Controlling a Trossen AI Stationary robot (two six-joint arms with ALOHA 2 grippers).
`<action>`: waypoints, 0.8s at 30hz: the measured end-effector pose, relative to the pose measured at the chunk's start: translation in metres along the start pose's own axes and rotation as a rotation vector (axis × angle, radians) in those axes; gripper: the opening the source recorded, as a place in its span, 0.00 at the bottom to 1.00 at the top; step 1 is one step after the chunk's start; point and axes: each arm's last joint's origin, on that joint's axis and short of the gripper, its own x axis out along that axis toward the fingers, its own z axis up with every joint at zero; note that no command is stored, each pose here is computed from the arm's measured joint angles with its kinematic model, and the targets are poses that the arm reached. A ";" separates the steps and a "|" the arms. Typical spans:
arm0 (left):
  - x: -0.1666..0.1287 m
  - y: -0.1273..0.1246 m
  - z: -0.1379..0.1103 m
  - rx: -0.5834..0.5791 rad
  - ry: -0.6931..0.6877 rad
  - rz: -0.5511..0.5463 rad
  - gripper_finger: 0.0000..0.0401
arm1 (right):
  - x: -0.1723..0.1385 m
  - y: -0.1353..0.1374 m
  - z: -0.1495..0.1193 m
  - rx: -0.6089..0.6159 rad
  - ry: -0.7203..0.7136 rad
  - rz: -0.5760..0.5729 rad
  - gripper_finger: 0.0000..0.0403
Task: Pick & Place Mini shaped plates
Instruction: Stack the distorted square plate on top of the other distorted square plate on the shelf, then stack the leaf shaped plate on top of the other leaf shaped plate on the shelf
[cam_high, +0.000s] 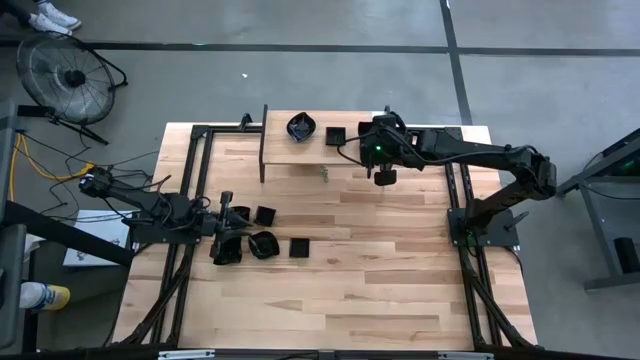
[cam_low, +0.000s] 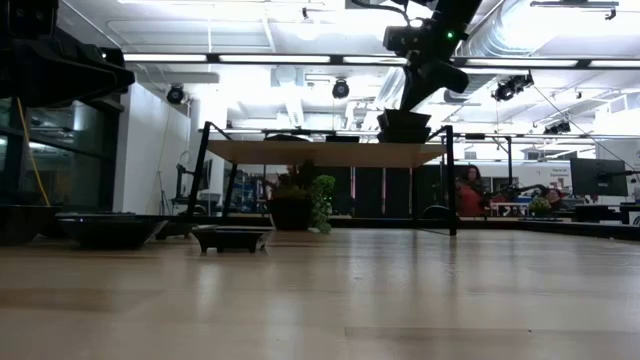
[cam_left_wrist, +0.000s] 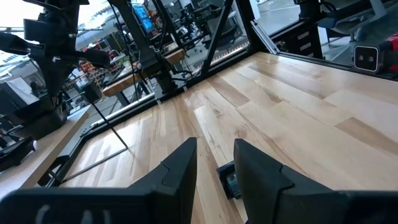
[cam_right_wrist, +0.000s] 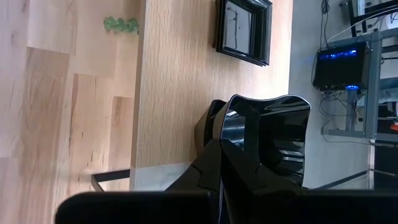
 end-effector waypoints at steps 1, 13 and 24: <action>0.000 0.000 0.000 0.000 0.000 0.000 0.26 | 0.000 0.000 0.000 0.000 0.000 0.000 0.00; 0.000 0.000 0.000 0.000 0.000 0.000 0.26 | 0.000 -0.001 0.001 0.006 -0.006 -0.007 0.22; 0.000 0.000 0.000 0.000 0.000 0.000 0.26 | -0.033 -0.011 -0.011 0.151 -0.132 0.036 0.26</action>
